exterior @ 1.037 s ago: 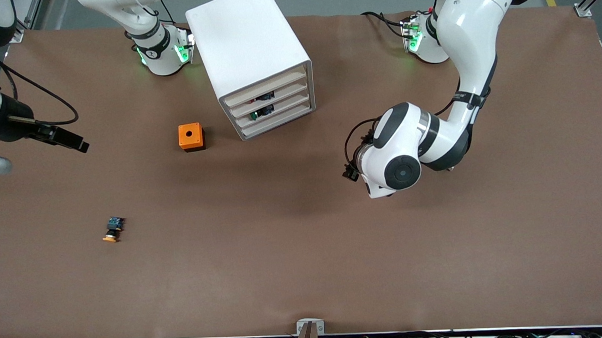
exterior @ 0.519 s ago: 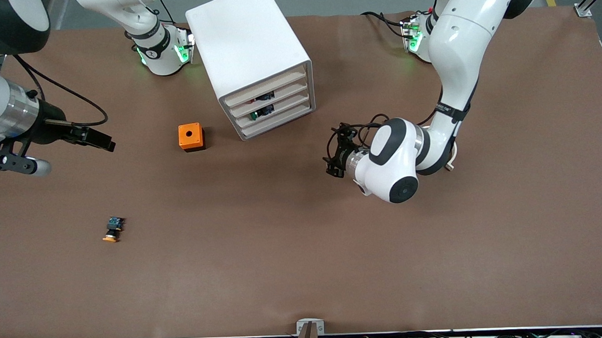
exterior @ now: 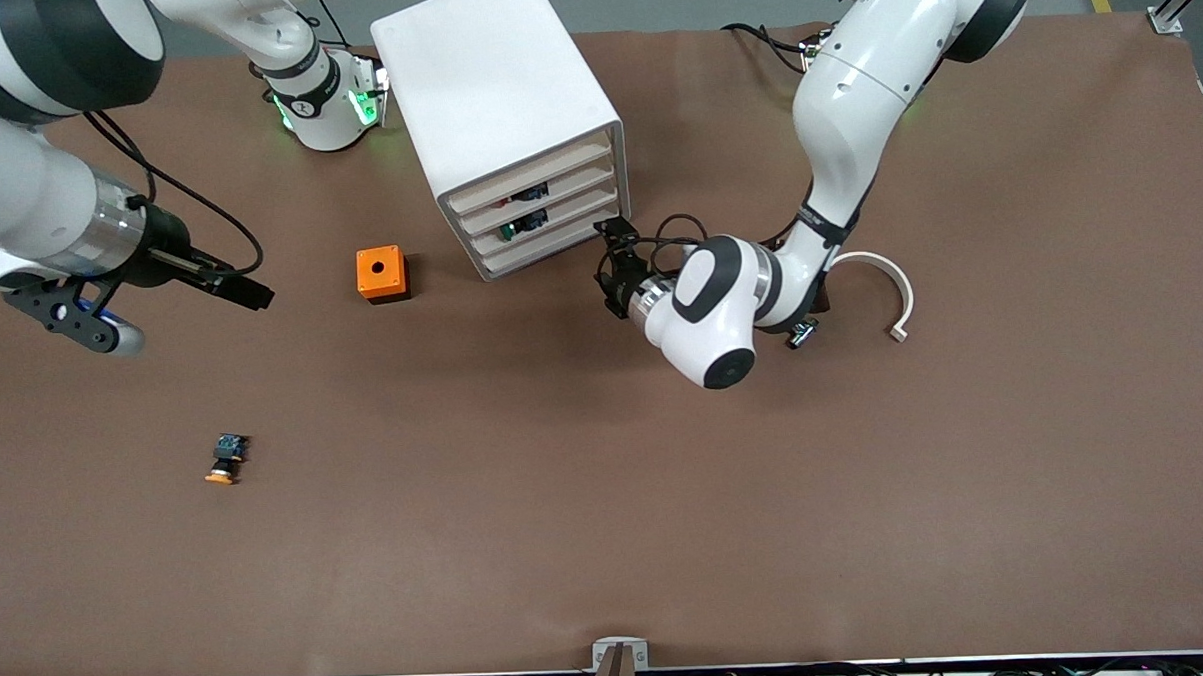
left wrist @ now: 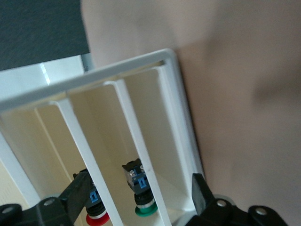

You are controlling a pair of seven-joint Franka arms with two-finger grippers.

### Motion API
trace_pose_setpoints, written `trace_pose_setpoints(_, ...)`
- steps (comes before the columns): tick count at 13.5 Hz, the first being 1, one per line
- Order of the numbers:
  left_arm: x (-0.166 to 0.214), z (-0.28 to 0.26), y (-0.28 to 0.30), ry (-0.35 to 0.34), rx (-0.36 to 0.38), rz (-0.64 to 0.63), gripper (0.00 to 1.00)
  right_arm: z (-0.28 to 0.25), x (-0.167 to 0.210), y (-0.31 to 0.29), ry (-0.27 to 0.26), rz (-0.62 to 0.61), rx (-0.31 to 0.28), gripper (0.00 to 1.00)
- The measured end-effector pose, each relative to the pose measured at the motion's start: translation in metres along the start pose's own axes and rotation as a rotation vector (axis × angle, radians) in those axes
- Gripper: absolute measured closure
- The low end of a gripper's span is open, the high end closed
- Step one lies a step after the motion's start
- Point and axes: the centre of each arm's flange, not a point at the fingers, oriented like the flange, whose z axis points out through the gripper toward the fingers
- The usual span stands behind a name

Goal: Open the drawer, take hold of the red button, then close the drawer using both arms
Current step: 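Pull the drawer open with the left gripper while the right gripper approaches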

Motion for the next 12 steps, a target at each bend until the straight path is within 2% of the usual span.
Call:
trace_pose_setpoints(2,-0.006,0.024,-0.004,0.027,0.025,-0.082,0.05,0.004,-0.018,-0.020,0.004,0.070,-0.005,0.00)
trace_pose_setpoints(5,-0.002,0.057,-0.012,0.102,0.137,-0.152,0.07,0.006,-0.044,-0.047,0.020,0.147,0.002,0.00)
trace_pose_setpoints(8,0.004,0.058,-0.013,0.116,0.201,-0.184,0.12,0.004,-0.061,-0.067,0.035,0.197,0.017,0.00)
trace_pose_setpoints(9,0.004,0.058,-0.014,0.116,0.210,-0.188,0.17,0.004,-0.065,-0.074,0.039,0.205,0.021,0.00)
trace_pose_setpoints(12,0.001,0.061,-0.018,0.113,0.230,-0.218,0.21,0.003,-0.078,-0.096,0.052,0.238,0.037,0.00)
